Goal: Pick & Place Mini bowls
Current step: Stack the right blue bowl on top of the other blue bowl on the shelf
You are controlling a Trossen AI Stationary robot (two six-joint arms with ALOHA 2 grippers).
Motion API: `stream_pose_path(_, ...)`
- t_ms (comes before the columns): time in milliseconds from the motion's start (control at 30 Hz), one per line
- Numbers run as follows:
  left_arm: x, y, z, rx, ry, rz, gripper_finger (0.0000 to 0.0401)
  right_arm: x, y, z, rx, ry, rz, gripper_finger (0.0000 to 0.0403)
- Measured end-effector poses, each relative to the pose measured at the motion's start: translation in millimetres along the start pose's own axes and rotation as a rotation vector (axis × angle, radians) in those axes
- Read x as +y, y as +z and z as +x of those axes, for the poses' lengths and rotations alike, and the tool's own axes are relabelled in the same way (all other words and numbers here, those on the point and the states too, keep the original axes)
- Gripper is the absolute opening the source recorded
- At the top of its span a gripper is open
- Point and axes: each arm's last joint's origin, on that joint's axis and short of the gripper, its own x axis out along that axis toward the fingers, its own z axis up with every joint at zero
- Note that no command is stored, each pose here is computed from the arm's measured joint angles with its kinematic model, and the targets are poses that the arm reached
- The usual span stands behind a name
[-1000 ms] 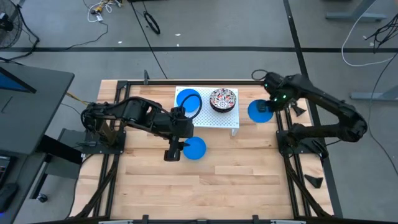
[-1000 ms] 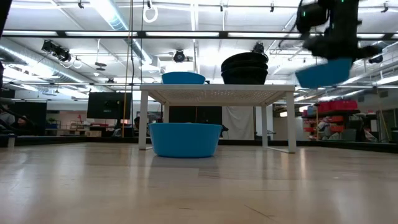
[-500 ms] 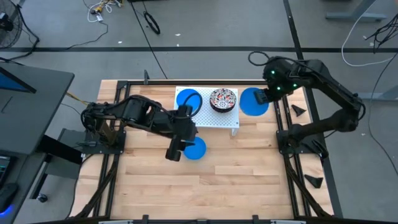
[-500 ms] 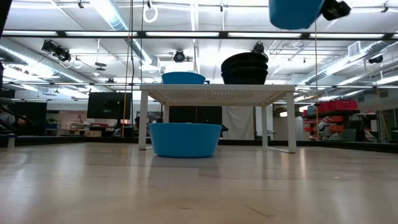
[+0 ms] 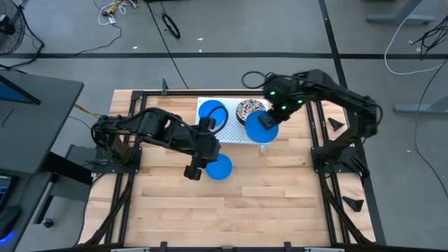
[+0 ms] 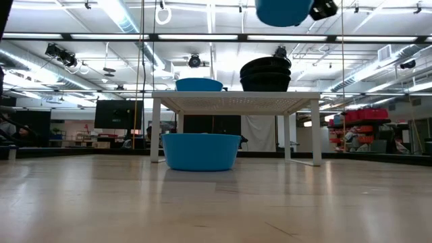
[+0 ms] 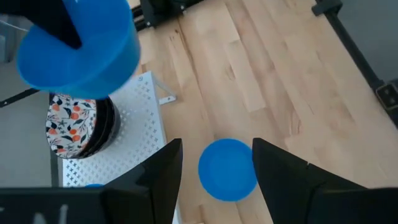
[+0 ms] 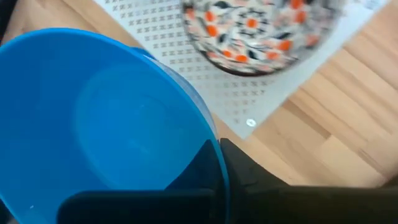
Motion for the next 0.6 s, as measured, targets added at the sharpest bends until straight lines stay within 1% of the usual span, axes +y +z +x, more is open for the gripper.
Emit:
stream_pose_path(133, -0.4, -2.8, 0.0, 0.028, -0.005, 0.018, 0.0199, 21.2, 11.2, 14.8, 0.023, 0.001, -0.056, 0.0000)
stream_pose_path(333, -0.8, -4.7, -0.1, 0.047, -0.011, 0.072, 0.0199, 49.7, 22.2, 24.2, 0.011, 0.041, -0.112, 0.0000)
stream_pose_path(467, -0.8, -4.7, -0.1, 0.047, -0.011, 0.110, 0.0199, 63.5, 25.0, 31.1, 0.008, 0.056, -0.137, 0.0000)
stream_pose_path(600, -0.8, -4.7, -0.1, 0.048, -0.012, 0.117, 0.0199, 74.4, 26.2, 42.2, 0.008, 0.068, -0.149, 0.0000)
